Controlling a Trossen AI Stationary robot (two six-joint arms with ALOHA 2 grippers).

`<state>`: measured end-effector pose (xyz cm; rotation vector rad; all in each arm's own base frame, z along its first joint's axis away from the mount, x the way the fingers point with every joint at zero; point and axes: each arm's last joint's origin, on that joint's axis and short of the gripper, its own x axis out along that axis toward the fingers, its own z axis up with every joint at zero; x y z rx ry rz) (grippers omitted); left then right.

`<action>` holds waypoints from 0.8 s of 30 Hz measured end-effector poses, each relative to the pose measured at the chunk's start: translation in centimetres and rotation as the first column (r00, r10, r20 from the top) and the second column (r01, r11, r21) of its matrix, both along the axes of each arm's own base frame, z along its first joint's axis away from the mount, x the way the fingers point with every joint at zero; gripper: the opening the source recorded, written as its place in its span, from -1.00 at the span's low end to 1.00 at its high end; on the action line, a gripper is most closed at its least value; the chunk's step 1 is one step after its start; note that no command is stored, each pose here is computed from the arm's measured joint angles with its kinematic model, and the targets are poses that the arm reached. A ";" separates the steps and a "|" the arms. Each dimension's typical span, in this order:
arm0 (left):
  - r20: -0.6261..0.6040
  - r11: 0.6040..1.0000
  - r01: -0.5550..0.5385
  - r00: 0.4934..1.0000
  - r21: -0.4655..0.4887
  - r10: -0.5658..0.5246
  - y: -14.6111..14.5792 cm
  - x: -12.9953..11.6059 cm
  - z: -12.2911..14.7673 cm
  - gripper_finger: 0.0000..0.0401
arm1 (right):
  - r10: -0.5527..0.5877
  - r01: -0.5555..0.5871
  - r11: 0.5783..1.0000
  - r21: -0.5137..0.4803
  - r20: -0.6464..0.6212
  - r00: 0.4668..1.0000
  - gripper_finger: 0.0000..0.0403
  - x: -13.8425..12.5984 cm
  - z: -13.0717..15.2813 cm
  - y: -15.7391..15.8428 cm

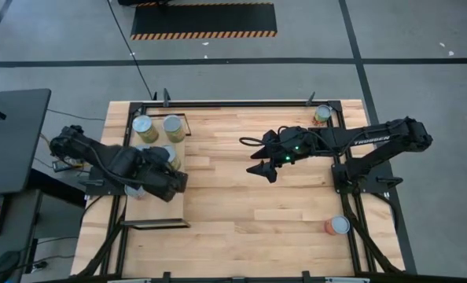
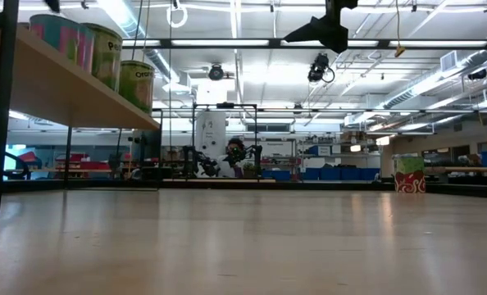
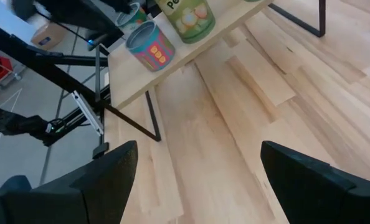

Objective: Pick and place cans onto a shelf
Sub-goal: Put the canned corn on the shelf, then adjust the cans on the shelf

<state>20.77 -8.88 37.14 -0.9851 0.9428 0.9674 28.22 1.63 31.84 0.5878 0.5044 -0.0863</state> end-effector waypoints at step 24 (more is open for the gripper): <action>-0.062 0.942 0.093 0.995 0.322 -0.077 10.0 1.4 3.4 0.71 | -0.018 0.018 0.994 0.107 -0.005 1.000 0.73 0.0 0.0 0.2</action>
